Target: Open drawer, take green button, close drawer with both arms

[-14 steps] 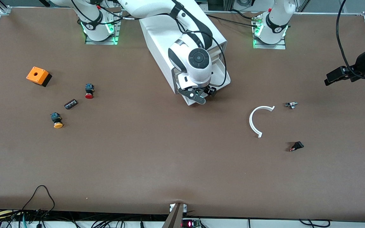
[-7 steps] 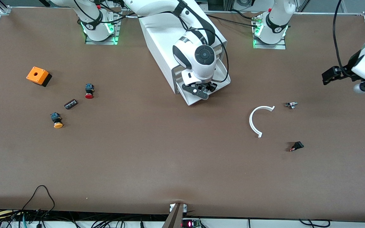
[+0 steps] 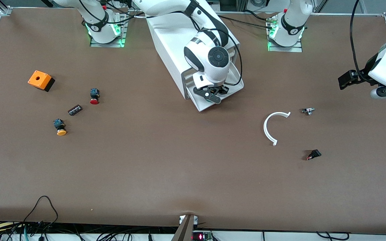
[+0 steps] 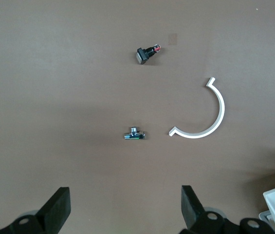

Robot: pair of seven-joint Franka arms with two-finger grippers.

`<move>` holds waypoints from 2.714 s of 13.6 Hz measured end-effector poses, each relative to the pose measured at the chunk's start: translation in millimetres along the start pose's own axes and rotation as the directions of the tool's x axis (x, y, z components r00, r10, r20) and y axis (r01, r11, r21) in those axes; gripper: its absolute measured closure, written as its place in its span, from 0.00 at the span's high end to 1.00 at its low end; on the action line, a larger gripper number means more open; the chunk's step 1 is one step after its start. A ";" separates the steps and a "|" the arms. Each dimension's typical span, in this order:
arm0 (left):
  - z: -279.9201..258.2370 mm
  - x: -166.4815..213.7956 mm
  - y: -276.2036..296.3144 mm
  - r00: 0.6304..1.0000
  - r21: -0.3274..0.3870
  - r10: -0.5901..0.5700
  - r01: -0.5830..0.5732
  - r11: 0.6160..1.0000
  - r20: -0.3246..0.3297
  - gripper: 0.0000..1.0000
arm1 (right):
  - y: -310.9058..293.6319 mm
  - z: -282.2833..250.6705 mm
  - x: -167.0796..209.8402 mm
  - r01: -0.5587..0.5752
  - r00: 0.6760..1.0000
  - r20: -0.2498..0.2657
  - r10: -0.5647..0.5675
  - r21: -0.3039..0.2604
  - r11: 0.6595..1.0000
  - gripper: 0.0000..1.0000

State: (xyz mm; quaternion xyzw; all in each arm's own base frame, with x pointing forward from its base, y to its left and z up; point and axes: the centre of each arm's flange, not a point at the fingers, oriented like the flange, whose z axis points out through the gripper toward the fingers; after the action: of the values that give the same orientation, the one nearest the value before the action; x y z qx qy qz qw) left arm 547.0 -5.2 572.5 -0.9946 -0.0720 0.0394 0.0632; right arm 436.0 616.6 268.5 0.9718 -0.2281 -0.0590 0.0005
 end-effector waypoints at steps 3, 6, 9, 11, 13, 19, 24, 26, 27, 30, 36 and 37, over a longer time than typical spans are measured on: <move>8.4 0.8 25.8 0.997 0.004 -0.079 0.079 0.997 0.016 1.00 | 3.8 -32.0 20.2 0.020 1.000 -0.012 -0.020 -0.004 1.000 0.33; 27.8 5.6 63.4 0.988 -0.027 -0.145 0.147 0.989 0.052 1.00 | 18.4 -81.2 66.6 0.090 0.996 0.002 -0.090 -0.003 0.996 0.33; 57.3 18.6 92.2 0.981 -0.075 -0.186 0.190 0.979 0.061 1.00 | 57.4 -125.3 138.9 0.202 0.979 0.041 -0.202 -0.015 0.979 0.33; 77.2 22.4 121.7 0.973 -0.093 -0.218 0.225 0.970 0.075 1.00 | 96.8 -152.5 189.3 0.297 0.951 0.093 -0.293 -0.027 0.954 0.33; 102.0 20.6 162.0 0.967 -0.107 -0.244 0.250 0.962 0.069 1.00 | 138.2 -158.4 236.1 0.380 0.918 0.137 -0.372 -0.032 0.925 0.33; 199.4 6.8 237.5 0.961 -0.191 -0.268 0.277 0.942 0.073 1.00 | 271.3 -92.6 356.3 0.527 0.844 0.171 -0.509 -0.089 0.845 0.33; 284.4 -19.9 303.9 0.948 -0.254 -0.292 0.314 0.915 0.124 1.00 | 361.5 -40.1 406.3 0.654 0.756 0.132 -0.641 -0.113 0.748 0.33; 312.7 -33.9 326.0 0.945 -0.248 -0.283 0.317 0.915 0.162 1.00 | 385.8 -26.7 417.8 0.676 0.737 0.118 -0.665 -0.119 0.728 0.33; 322.9 -41.6 335.7 0.943 -0.243 -0.279 0.318 0.917 0.179 1.00 | 397.5 -22.8 424.2 0.678 0.735 0.113 -0.668 -0.119 0.726 0.33; 331.7 -69.2 367.9 0.930 -0.230 -0.291 0.341 0.912 0.227 1.00 | 417.7 -11.9 437.2 0.673 0.739 0.092 -0.667 -0.122 0.729 0.33; 325.4 -110.4 410.8 0.910 -0.219 -0.310 0.374 0.901 0.276 1.00 | 428.7 13.8 447.2 0.675 0.738 0.080 -0.670 -0.103 0.731 0.33; 325.1 -114.3 414.2 0.908 -0.217 -0.311 0.376 0.901 0.281 1.00 | 429.4 15.0 447.7 0.674 0.738 0.080 -0.670 -0.105 0.731 0.41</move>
State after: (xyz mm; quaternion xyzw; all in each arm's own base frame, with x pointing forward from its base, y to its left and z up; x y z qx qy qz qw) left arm 463.0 -389.7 204.5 -0.9532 -0.2591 0.1371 -0.0743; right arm 641.9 33.8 214.3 0.9852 0.1427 -0.0876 0.0367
